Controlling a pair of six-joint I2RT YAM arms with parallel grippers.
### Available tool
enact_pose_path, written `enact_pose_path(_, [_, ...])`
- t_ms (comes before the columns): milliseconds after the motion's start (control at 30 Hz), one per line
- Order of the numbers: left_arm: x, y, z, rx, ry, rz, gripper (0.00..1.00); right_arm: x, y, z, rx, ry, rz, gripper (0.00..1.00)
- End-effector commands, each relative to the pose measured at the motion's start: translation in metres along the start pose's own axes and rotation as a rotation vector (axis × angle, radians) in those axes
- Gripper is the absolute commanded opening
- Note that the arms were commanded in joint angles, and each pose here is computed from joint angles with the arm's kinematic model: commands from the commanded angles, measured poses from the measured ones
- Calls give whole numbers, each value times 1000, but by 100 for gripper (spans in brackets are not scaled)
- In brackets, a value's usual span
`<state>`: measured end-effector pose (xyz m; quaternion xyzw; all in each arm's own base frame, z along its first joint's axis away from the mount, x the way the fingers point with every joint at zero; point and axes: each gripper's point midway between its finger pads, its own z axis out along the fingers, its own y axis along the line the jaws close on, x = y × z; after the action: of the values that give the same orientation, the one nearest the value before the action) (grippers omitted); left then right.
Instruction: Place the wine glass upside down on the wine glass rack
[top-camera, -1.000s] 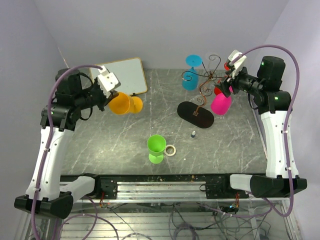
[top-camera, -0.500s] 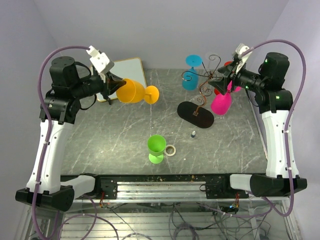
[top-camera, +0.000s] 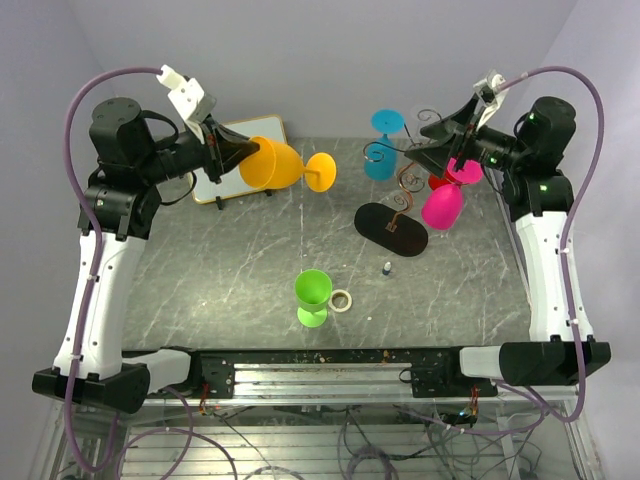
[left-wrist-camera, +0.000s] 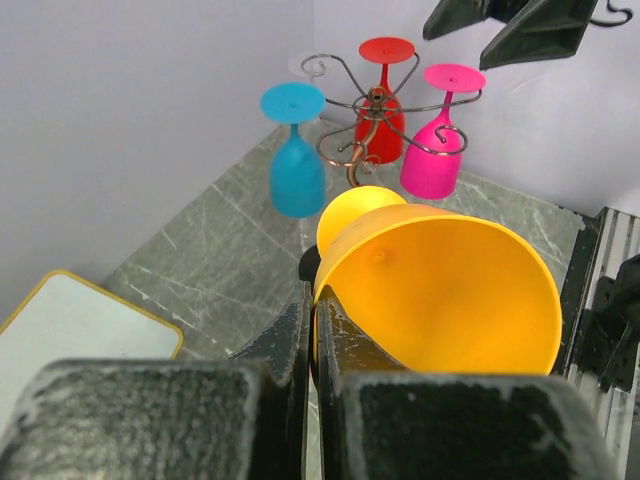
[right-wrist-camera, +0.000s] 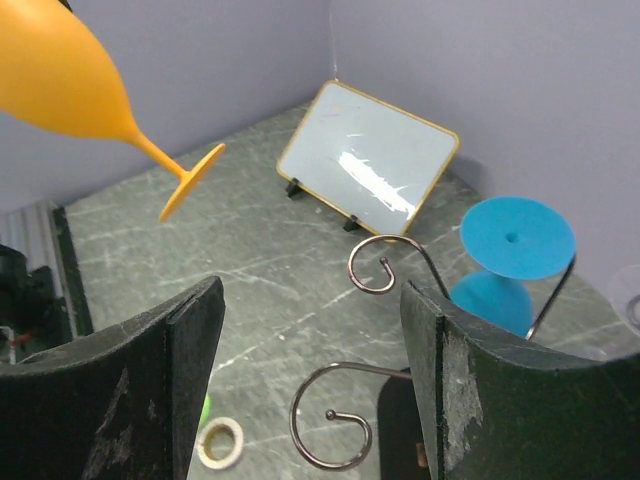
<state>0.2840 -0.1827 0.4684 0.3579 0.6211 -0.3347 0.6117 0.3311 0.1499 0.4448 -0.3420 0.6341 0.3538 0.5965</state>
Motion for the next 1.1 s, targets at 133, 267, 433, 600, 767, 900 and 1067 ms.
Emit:
enact_pose_path(133, [-38,-2,1,-9,-83,70,7,4,3,23,-42,-20,123,72])
enact_pose_path(267, [-44,-3,1,-8,-99,75,7,13,9,43,-22,27,99,72])
enact_pose_path(433, [-49,0,0,-30,-110,85,7,16,11,55,-24,33,119,73])
enact_pose_path(600, [-48,2,3,-25,-111,77,7,18,25,65,-119,15,192,71])
enact_pose_path(767, [-41,13,8,-61,-96,87,7,15,44,74,-228,-3,273,70])
enact_pose_path(900, [-37,23,10,-95,-81,110,7,17,51,87,-247,8,306,69])
enact_pose_path(1067, [-35,26,12,-109,-73,130,7,22,51,107,-224,24,347,66])
